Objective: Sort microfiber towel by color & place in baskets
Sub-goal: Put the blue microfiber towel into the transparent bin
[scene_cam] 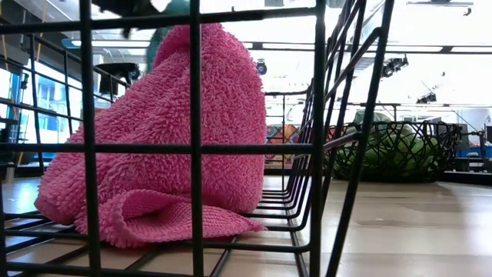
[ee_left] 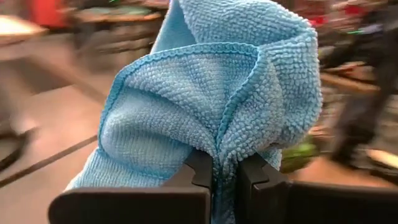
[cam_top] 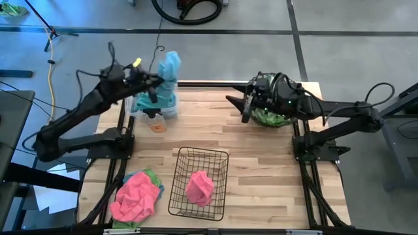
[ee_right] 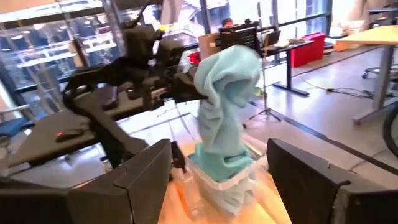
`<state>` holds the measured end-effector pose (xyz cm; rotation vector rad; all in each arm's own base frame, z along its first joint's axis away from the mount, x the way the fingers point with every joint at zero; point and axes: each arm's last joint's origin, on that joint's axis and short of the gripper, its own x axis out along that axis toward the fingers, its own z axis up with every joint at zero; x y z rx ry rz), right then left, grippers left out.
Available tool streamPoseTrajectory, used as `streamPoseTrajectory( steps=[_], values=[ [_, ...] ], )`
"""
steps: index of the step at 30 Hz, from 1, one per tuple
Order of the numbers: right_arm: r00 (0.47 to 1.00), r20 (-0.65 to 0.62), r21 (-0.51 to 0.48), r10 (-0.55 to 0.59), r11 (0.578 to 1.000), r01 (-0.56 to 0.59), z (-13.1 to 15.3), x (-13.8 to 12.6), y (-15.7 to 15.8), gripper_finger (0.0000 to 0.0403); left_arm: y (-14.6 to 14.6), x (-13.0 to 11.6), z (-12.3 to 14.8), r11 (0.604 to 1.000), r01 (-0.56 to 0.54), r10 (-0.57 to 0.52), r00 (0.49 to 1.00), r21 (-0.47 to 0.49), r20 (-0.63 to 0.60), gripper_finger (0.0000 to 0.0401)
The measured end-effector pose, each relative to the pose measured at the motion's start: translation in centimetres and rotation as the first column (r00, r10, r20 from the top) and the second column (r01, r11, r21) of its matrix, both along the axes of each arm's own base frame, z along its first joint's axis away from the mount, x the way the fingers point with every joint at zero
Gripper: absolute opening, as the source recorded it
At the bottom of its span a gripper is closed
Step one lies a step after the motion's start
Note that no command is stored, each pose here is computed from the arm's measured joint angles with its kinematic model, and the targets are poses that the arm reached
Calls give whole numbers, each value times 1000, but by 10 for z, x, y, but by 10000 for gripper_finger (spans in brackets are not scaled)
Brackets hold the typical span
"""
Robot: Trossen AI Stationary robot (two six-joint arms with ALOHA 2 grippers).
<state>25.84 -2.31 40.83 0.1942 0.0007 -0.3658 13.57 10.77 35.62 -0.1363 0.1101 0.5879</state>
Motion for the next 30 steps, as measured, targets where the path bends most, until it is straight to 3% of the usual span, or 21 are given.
streamPoseTrajectory(
  steps=[3, 5, 11, 13, 17, 19, 24, 30],
  values=[
    [1000, -8, 0, -25, 1000, 26, -1, -1, -6, 261, -2, -17, -16, 979, -197, 190, 976, -55, -102, 2],
    [999, -31, 1, -41, 999, 41, -3, -1, -10, 261, -2, -23, -31, 940, -324, 301, 936, -108, -182, 1],
    [996, -63, 30, -57, 998, 59, -7, -3, -19, 261, -3, -32, -67, 741, -585, 470, 802, -328, -369, 1],
    [996, -71, 35, -50, 998, 53, -8, -3, -22, 261, 1, -32, -72, 677, -628, 492, 774, -384, -398, 1],
    [995, -87, 39, -53, 998, 57, -9, -4, -24, 261, 9, -28, -74, 630, -606, 416, 792, -485, -448, 1],
    [994, -90, 46, -54, 997, 58, -10, -4, -25, 261, 15, -25, -75, 577, -621, 381, 779, -531, -498, 1],
    [992, -117, 88, -35, 995, 46, -14, -5, -27, 262, 34, -17, -69, 473, -702, 279, 693, -533, -664, 1],
    [989, -143, 153, -38, 986, 60, -19, -6, -27, 262, 65, 3, -66, 440, -778, 216, 577, -448, -788, 1]
  ],
)
